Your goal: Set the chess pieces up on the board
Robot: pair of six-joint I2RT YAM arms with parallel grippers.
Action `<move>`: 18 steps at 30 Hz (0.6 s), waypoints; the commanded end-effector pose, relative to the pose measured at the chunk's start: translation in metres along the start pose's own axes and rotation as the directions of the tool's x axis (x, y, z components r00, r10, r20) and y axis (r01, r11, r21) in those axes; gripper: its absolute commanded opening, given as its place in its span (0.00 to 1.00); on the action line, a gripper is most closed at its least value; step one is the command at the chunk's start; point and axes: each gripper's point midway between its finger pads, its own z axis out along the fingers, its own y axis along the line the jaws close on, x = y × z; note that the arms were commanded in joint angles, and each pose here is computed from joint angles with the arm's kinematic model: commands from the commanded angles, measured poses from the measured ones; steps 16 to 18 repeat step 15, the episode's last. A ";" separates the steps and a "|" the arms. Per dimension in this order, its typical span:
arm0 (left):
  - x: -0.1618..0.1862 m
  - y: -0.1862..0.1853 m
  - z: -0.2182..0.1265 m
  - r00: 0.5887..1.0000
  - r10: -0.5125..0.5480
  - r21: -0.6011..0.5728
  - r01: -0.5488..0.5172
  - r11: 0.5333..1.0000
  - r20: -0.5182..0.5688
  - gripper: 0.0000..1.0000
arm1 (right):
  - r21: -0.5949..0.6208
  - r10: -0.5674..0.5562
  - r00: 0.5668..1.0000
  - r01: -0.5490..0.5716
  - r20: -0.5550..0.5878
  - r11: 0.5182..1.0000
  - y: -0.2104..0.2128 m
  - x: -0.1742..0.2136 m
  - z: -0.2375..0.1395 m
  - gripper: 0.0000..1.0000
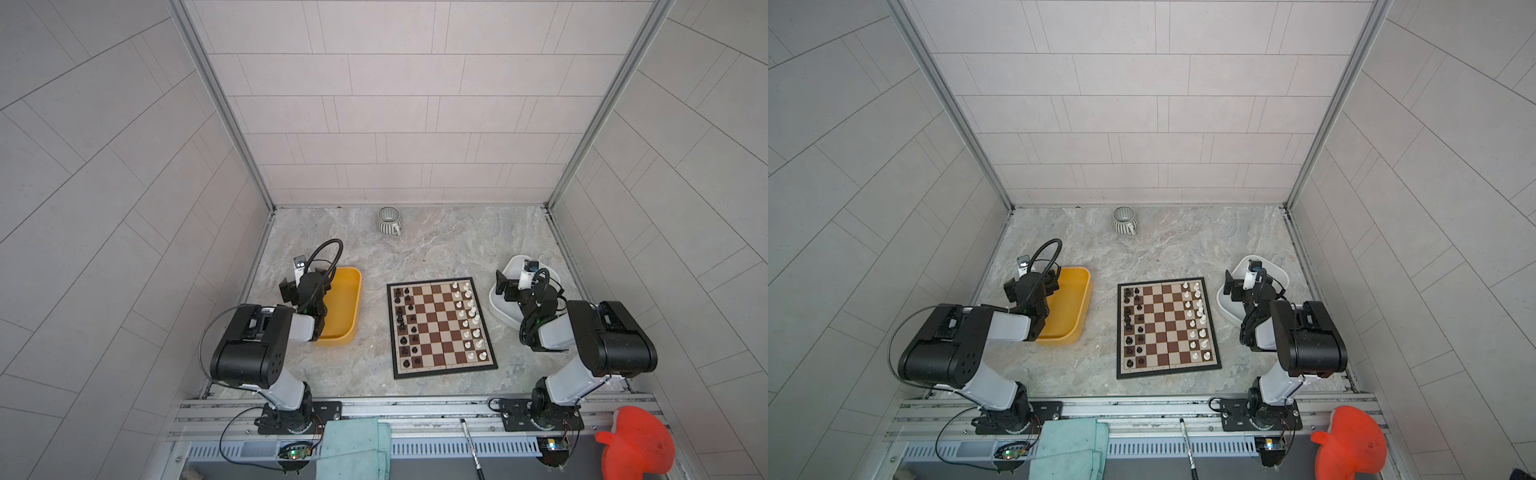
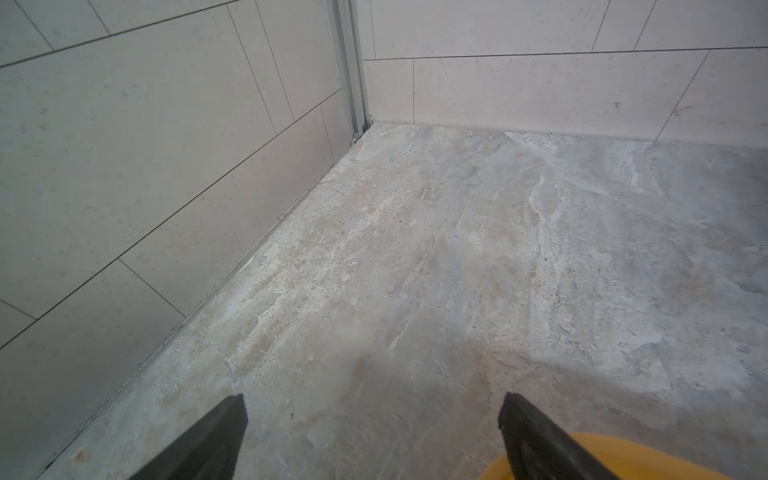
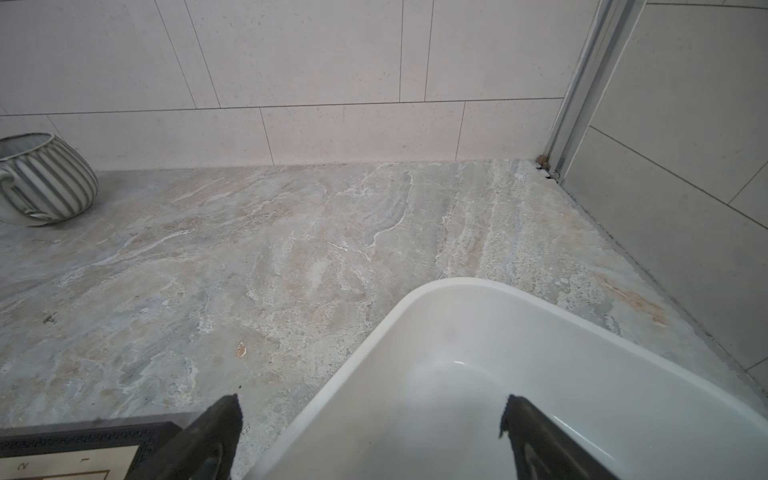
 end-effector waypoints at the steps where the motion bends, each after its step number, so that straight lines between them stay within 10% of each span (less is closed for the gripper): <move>1: -0.009 -0.003 0.000 0.999 0.002 0.016 -0.003 1.000 0.037 1.00 | -0.037 -0.030 1.000 0.029 -0.010 0.999 0.007 -0.003 0.006 0.99; 18: -0.009 -0.015 -0.004 0.998 0.041 0.048 -0.044 0.998 0.052 1.00 | 0.018 -0.012 1.000 0.012 0.016 1.000 -0.002 -0.004 0.000 0.99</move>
